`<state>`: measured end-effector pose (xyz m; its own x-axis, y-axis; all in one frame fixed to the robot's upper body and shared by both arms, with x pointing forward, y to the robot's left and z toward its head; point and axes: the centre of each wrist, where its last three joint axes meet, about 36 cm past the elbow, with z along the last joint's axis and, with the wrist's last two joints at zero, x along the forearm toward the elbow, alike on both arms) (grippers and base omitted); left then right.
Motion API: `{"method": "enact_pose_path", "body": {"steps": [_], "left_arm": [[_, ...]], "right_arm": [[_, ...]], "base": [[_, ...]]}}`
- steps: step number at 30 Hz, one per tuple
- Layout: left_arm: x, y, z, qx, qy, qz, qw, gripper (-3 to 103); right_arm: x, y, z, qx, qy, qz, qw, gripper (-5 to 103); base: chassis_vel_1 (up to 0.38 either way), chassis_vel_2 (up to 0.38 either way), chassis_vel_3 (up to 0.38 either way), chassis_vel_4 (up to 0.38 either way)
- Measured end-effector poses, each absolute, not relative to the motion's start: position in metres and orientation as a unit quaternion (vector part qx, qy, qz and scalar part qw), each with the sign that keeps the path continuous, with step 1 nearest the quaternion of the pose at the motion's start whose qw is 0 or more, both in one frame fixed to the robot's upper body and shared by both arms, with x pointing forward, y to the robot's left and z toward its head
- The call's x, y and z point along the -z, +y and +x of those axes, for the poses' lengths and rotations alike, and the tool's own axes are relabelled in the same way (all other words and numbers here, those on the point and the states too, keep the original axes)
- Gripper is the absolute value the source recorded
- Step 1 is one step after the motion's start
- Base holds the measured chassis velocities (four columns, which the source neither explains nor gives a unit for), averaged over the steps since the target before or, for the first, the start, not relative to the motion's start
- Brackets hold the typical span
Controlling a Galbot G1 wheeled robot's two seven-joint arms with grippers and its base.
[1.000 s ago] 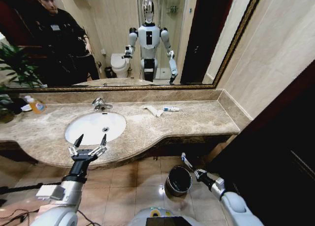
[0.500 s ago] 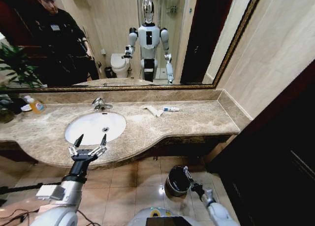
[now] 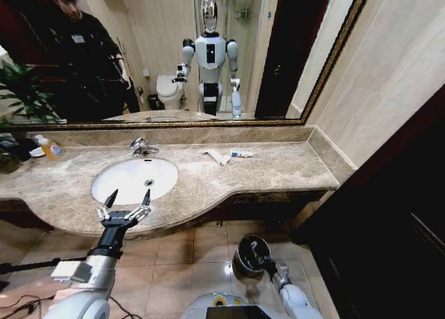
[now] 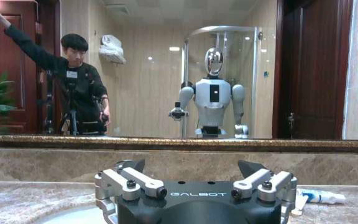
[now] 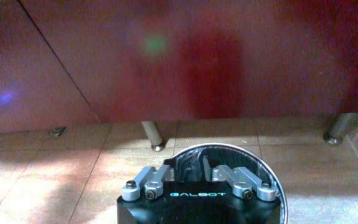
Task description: Pick up the trash from the sink and place it in the trash bin.
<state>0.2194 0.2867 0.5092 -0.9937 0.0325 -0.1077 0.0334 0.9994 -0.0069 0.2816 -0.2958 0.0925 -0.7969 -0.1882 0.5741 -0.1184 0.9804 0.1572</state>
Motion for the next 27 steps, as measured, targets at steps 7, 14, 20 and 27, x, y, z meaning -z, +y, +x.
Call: {"method": "enact_pose_path", "body": {"steps": [7,14,20,27], "left_arm": [[-0.509,0.287,0.219,0.004,0.998,0.017,0.054,100],[-0.509,0.287,0.219,0.004,0.998,0.016,0.054,100],[-0.509,0.287,0.219,0.004,0.998,0.017,0.054,100],[-0.509,0.287,0.219,0.004,0.998,0.016,0.054,100]], "right_arm": [[-0.094,-0.305,0.283,0.05,-0.947,0.078,0.309,51],[-0.093,-0.312,0.281,0.05,-0.946,0.073,0.312,73],[-0.095,-0.312,0.281,0.051,-0.947,0.073,0.309,97],[-0.094,-0.309,0.277,0.055,-0.947,0.073,0.309,100]], "base": [[0.0,0.0,0.0,0.0],[0.0,0.0,0.0,0.0],[0.0,0.0,0.0,0.0],[0.0,0.0,0.0,0.0]]}}
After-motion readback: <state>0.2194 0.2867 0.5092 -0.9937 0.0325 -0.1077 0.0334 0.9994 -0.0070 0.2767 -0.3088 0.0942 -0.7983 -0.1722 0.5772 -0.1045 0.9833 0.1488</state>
